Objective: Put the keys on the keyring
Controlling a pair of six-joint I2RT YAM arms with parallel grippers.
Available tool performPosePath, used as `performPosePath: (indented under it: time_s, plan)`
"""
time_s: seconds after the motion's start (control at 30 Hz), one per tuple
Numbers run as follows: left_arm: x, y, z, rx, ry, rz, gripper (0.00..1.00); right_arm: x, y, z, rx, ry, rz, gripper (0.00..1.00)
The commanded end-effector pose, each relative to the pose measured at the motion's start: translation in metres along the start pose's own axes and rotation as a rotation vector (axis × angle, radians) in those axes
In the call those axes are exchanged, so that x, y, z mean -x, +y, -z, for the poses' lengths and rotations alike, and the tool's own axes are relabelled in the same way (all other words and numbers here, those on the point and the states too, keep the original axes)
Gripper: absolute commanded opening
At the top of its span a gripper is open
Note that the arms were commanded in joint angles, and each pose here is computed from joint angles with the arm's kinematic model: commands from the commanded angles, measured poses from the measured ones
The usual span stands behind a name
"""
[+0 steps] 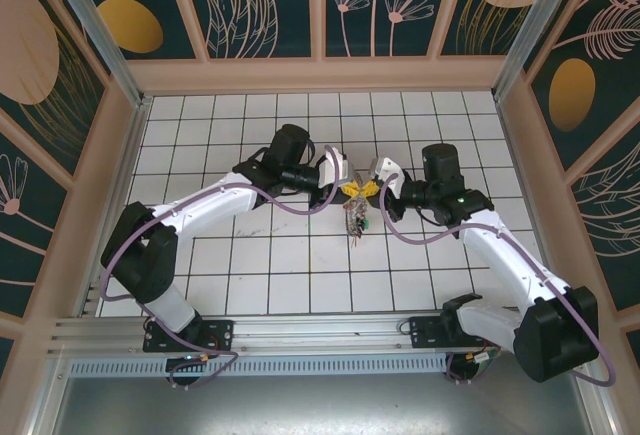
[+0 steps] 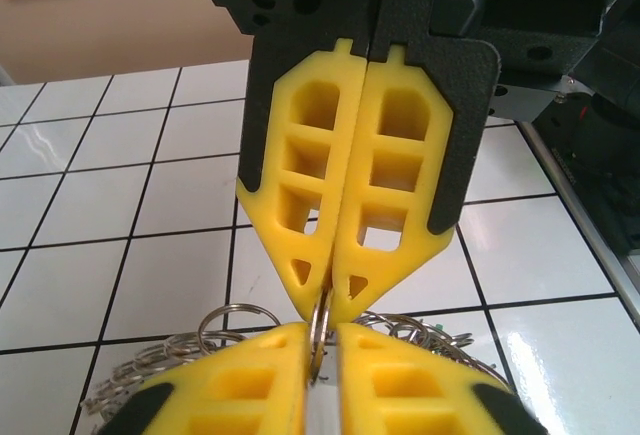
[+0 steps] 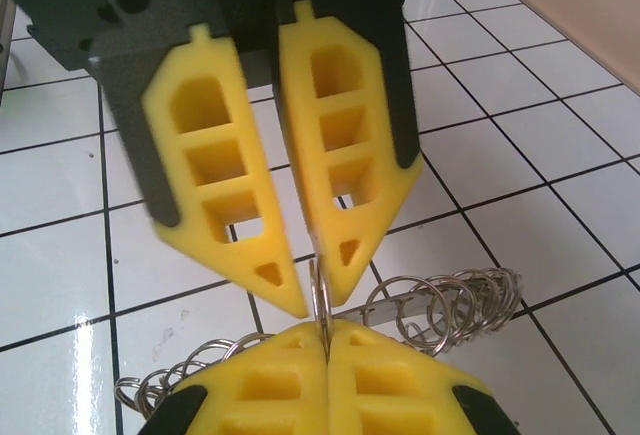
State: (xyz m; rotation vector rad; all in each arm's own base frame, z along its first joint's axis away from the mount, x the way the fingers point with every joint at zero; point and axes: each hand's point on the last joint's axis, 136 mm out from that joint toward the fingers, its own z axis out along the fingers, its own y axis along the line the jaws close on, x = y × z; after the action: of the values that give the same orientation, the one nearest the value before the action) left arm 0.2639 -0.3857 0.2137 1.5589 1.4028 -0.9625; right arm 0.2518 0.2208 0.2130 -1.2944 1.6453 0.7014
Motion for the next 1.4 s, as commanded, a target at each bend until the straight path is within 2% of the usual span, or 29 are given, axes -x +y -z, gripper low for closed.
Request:
performPosePath:
  time_s: [0.0,0.07,0.17,0.23,0.37,0.57,0.8,0.9,1.0,1.07,1.2,1.37]
  plan:
    - [0.002,-0.004,-0.004,-0.033,-0.001,-0.009,0.07,0.033,-0.002,0.005,0.004,-0.087,0.084,0.00]
    - [0.002,-0.004,-0.004,-0.031,-0.003,-0.011,0.00,0.032,-0.002,0.004,0.004,-0.084,0.083,0.00]
    - [0.003,-0.004,-0.003,-0.028,-0.008,-0.009,0.00,0.031,-0.003,0.005,-0.005,-0.084,0.089,0.00]
    - [0.006,-0.007,-0.002,-0.033,-0.031,-0.010,0.00,0.030,-0.003,0.005,-0.017,-0.084,0.099,0.05]
    - [0.020,-0.014,0.002,-0.056,-0.113,-0.021,0.00,0.025,-0.001,0.005,-0.024,-0.083,0.115,0.11]
    - [0.035,-0.024,0.005,-0.115,-0.207,-0.019,0.00,0.020,0.001,0.007,-0.026,-0.093,0.119,0.13]
    - [0.044,-0.028,0.013,-0.136,-0.274,-0.019,0.00,0.013,-0.002,0.012,-0.033,-0.104,0.101,0.10]
    - [0.046,-0.028,0.014,-0.136,-0.286,-0.016,0.00,0.012,-0.001,0.011,-0.024,-0.108,0.094,0.02]
    - [0.042,-0.021,0.012,-0.103,-0.262,-0.007,0.00,0.013,-0.003,0.012,-0.028,-0.105,0.087,0.00]
    - [0.031,-0.014,0.006,-0.078,-0.201,0.007,0.01,0.015,-0.004,0.012,-0.033,-0.102,0.084,0.00]
    - [0.010,-0.005,-0.002,-0.043,-0.067,0.016,0.13,0.017,-0.007,0.012,-0.041,-0.084,0.083,0.00]
    - [0.003,-0.002,-0.002,-0.027,-0.012,0.007,0.17,0.021,-0.006,0.011,-0.041,-0.068,0.091,0.00]
